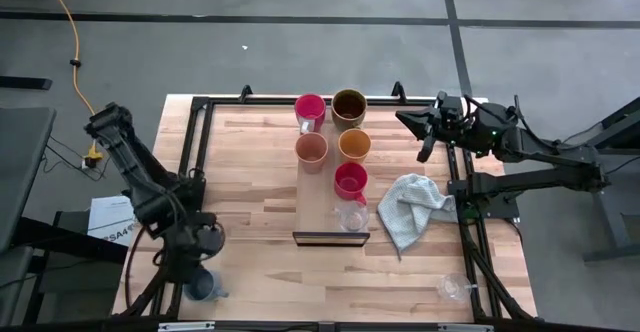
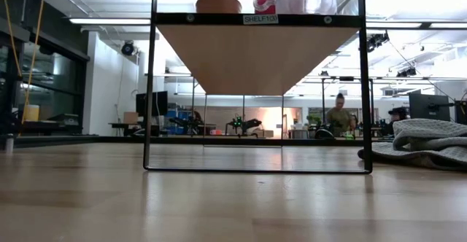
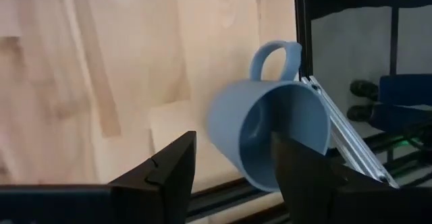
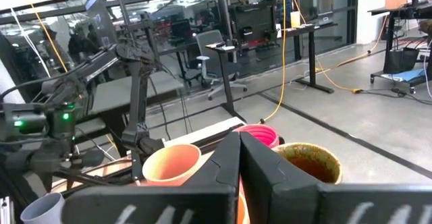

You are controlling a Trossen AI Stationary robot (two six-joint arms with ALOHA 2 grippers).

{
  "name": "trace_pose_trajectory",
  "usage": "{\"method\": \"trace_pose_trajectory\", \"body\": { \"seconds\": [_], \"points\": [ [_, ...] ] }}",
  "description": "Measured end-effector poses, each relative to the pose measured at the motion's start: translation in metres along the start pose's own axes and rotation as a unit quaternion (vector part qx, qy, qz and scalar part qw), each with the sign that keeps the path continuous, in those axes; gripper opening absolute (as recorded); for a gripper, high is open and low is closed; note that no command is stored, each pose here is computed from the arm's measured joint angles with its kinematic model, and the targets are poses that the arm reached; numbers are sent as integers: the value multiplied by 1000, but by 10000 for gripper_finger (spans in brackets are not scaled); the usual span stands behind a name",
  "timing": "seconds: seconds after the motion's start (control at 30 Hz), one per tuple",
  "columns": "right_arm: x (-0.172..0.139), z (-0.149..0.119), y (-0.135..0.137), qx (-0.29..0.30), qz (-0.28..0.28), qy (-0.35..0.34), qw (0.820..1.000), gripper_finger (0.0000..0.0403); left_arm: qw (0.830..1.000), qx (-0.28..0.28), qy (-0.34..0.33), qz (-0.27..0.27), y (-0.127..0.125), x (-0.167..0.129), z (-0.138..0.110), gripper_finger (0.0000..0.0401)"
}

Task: Stack small to large cups/mugs on shelf
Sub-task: Put the blue mug on the shelf

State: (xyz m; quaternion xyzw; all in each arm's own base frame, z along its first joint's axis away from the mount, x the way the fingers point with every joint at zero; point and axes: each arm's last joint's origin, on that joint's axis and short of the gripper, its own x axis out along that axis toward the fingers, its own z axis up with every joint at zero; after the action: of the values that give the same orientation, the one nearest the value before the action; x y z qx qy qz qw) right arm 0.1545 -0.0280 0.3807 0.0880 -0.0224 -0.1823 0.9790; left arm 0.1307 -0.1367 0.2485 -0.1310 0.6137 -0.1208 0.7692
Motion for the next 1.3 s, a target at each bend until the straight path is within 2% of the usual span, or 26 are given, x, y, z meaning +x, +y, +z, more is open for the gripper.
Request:
{"method": "trace_pose_trajectory", "body": {
  "seconds": [0.13,0.33,0.6,0.73,0.8,0.87,0.93,1.07,1.2,1.3],
  "points": [
    [0,0,0,0,0,1,1000,0,1000,21,-16,12,-9,8,-11,188],
    [0,0,0,2,0,1,1000,0,999,41,14,33,-18,26,-15,190],
    [0,0,0,2,0,1,1000,0,995,20,67,70,-22,58,-12,185],
    [0,0,0,2,0,1,1000,0,994,-1,74,81,-22,63,-12,145],
    [0,0,0,2,0,1,1000,0,994,-3,74,80,-22,63,-12,103],
    [0,0,0,2,0,1,1000,0,994,-2,76,83,-21,63,-13,43],
    [0,0,0,2,0,1,1000,0,992,-3,82,92,-19,62,-14,14],
    [0,0,0,6,0,1,1000,0,991,-20,80,110,-12,52,-6,6],
    [0,0,0,11,0,1,1000,0,990,-46,28,132,2,21,10,5],
    [0,0,0,11,0,1,1000,0,984,-85,-24,156,18,-12,26,4]
  ]
}}
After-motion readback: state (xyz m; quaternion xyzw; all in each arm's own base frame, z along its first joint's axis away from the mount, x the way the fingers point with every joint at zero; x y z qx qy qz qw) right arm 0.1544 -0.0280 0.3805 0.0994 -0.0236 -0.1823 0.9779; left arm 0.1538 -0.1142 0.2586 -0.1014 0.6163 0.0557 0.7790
